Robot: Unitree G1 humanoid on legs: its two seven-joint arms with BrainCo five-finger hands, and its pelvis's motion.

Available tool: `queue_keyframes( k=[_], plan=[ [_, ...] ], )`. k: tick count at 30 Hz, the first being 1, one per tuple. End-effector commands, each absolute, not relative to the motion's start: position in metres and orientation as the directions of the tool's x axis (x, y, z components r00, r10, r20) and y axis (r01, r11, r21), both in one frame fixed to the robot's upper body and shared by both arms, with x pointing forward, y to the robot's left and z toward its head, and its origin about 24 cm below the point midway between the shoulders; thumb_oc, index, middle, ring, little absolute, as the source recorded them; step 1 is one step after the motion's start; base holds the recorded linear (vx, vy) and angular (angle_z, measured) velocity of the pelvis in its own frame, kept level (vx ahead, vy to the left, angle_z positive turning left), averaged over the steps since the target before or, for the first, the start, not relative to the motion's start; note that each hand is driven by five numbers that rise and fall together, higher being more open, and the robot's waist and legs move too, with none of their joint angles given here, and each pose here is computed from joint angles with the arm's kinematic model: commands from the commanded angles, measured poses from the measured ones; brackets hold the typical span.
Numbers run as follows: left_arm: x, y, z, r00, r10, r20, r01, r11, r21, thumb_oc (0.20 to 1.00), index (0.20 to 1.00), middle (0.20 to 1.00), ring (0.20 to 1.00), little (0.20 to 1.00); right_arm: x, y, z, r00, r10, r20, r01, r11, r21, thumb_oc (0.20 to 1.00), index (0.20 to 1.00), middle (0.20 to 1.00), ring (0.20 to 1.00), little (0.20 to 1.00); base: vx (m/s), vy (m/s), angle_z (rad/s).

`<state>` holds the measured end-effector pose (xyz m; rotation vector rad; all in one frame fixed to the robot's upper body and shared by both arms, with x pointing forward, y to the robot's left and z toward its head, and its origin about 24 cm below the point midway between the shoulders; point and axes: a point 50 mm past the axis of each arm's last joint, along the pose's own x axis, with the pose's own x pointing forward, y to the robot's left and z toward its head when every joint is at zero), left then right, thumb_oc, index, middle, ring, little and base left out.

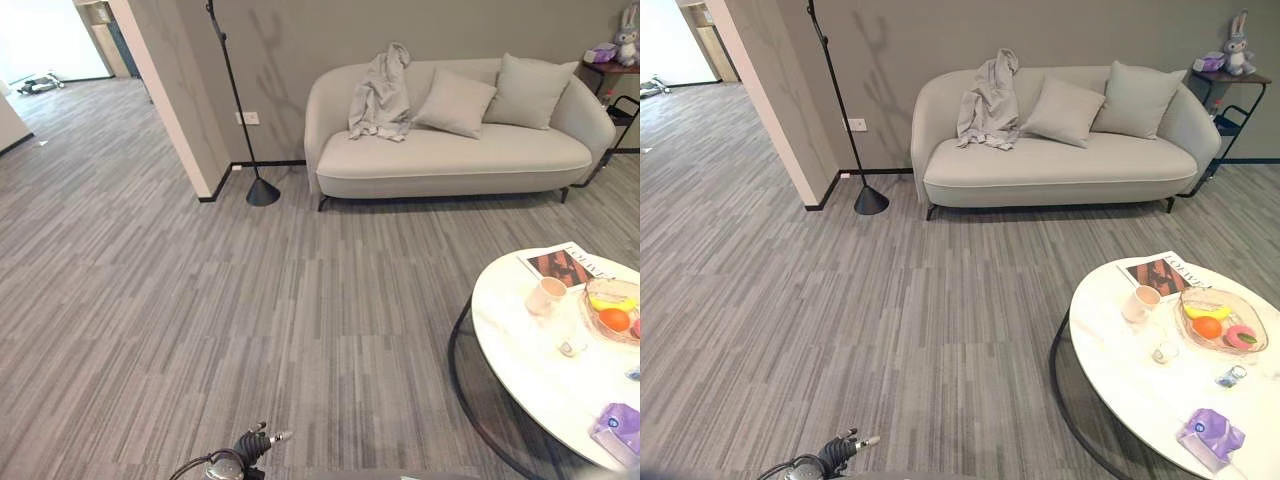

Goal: Hang the clothes on the sofa on the clothes rack.

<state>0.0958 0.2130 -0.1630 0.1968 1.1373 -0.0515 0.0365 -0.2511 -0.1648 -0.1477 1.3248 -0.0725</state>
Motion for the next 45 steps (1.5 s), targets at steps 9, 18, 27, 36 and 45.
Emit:
queue_keyframes(
  k=[9, 18, 27, 36, 45],
  plan=[
    [0.114, 0.219, -0.158, 0.465, 0.08, -0.882, 0.078, 0.988, 0.131, 1.0, 1.0, 1.0, 1.0, 1.0, 0.053, -0.251, -0.163, 0.289, -0.137, -0.948, -0.024, 0.988, -0.15, 1.0, 1.0, 1.0, 1.0, 1.0, 0.0, -0.005, -0.01],
    [0.117, 0.222, -0.156, 0.471, 0.083, -0.878, 0.1, 0.984, 0.146, 1.0, 1.0, 1.0, 1.0, 1.0, 0.058, -0.253, -0.162, 0.303, -0.131, -0.944, -0.018, 0.99, -0.143, 1.0, 1.0, 1.0, 1.0, 1.0, 0.01, -0.038, -0.02],
    [0.127, 0.23, -0.151, 0.497, 0.106, -0.861, 0.045, 0.988, 0.147, 1.0, 1.0, 1.0, 1.0, 1.0, 0.072, -0.246, -0.16, 0.365, -0.101, -0.926, 0.023, 0.995, -0.1, 1.0, 1.0, 1.0, 1.0, 1.0, 0.0, -0.132, 0.02],
    [0.129, 0.213, -0.153, 0.524, 0.079, -0.848, -0.013, 0.996, 0.085, 1.0, 1.0, 1.0, 1.0, 1.0, 0.09, -0.254, -0.153, 0.43, -0.126, -0.894, 0.051, 0.992, -0.115, 1.0, 1.0, 1.0, 1.0, 1.0, 0.15, -0.049, 0.16],
    [0.106, 0.235, -0.156, 0.467, 0.151, -0.871, -0.069, 0.988, 0.135, 1.0, 1.0, 1.0, 1.0, 1.0, 0.075, -0.249, -0.159, 0.365, -0.091, -0.926, -0.037, 0.993, -0.112, 1.0, 1.0, 1.0, 1.0, 1.0, 0.45, 0.157, -0.5]
  ],
)
